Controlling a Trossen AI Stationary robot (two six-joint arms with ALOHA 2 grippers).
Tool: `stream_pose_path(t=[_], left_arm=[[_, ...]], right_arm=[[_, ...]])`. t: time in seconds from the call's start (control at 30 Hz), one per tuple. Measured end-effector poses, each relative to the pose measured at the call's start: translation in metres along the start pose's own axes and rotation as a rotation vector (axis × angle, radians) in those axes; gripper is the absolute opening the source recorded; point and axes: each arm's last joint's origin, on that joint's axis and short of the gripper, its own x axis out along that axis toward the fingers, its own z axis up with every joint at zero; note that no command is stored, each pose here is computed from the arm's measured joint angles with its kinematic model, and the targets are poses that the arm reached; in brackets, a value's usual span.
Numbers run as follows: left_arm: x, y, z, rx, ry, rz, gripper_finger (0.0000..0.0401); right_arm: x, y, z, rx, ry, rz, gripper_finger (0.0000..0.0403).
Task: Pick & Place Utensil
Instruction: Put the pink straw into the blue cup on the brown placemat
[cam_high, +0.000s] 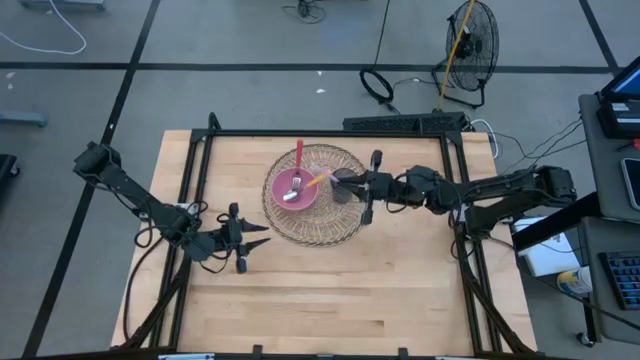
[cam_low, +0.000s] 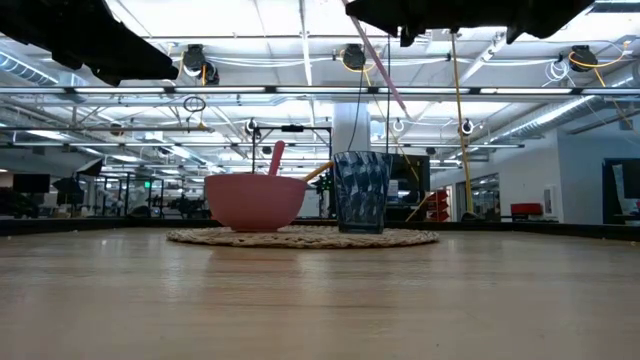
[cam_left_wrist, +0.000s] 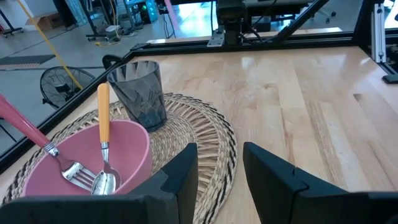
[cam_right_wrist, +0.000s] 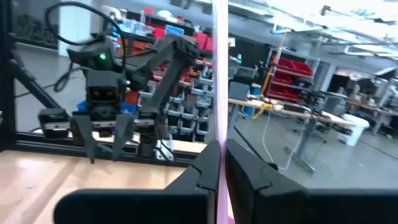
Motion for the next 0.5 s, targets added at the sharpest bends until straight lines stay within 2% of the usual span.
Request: stream_pose_path(t=[0.5], left_arm=[[0.0, 0.0, 0.0, -0.004, -0.003, -0.001, 0.0131]], right_arm=[[0.001, -0.024, -0.001, -0.021, -0.041, -0.018, 0.001]])
